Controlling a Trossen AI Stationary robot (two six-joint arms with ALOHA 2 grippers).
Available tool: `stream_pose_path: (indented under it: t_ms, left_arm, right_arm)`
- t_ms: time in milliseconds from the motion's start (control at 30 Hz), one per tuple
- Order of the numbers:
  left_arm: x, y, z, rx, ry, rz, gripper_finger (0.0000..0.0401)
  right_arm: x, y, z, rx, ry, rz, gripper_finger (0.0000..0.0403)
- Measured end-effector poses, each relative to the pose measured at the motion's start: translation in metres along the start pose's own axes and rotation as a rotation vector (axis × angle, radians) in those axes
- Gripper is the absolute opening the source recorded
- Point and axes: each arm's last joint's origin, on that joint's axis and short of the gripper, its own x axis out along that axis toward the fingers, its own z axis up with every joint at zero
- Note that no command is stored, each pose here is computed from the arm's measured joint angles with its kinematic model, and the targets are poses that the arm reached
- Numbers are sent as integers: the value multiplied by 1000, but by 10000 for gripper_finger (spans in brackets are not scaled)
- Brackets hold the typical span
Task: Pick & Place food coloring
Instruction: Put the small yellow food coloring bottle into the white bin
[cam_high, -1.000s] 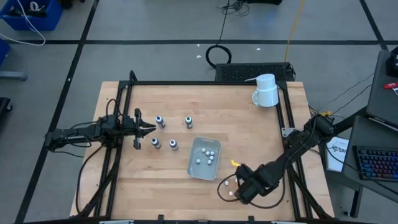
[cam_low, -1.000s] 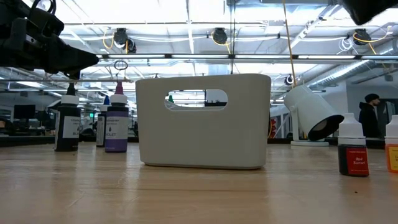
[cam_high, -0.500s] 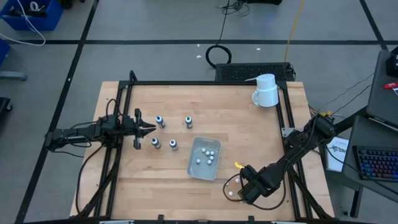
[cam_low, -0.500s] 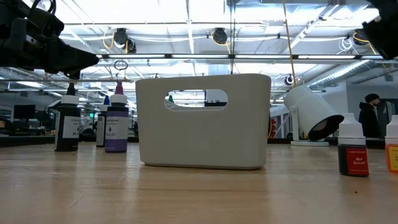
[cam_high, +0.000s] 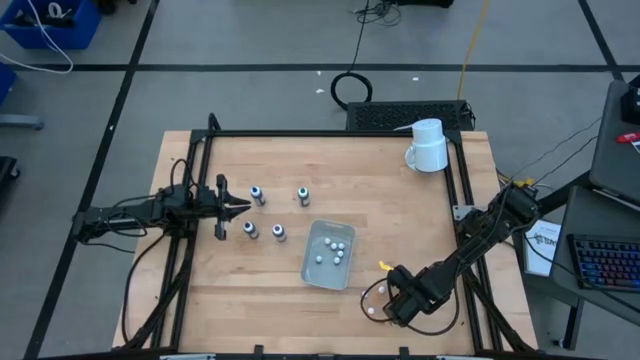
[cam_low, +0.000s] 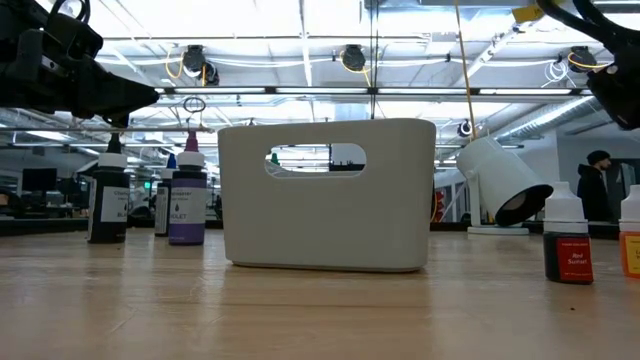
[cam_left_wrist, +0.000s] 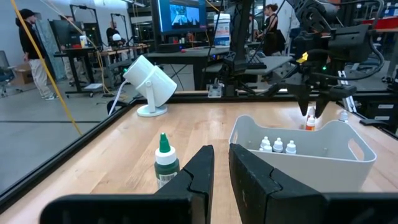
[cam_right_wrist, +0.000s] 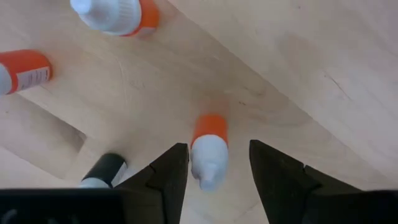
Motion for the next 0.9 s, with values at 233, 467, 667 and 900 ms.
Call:
stream_pose_path:
  t_ms: [233,467,667,900]
  left_arm:
    - [0,0,0,0,0,0,58]
    - [0,0,0,0,0,0,58]
    - [0,0,0,0,0,0,58]
    - [0,0,0,0,0,0,58]
  right_arm:
    - [-9,-2,0,6,-21,32,160]
    - [-10,-2,0,3,-42,35,160]
    - [-10,-2,0,3,-42,36,160]
    - [-10,-2,-1,0,-21,33,160]
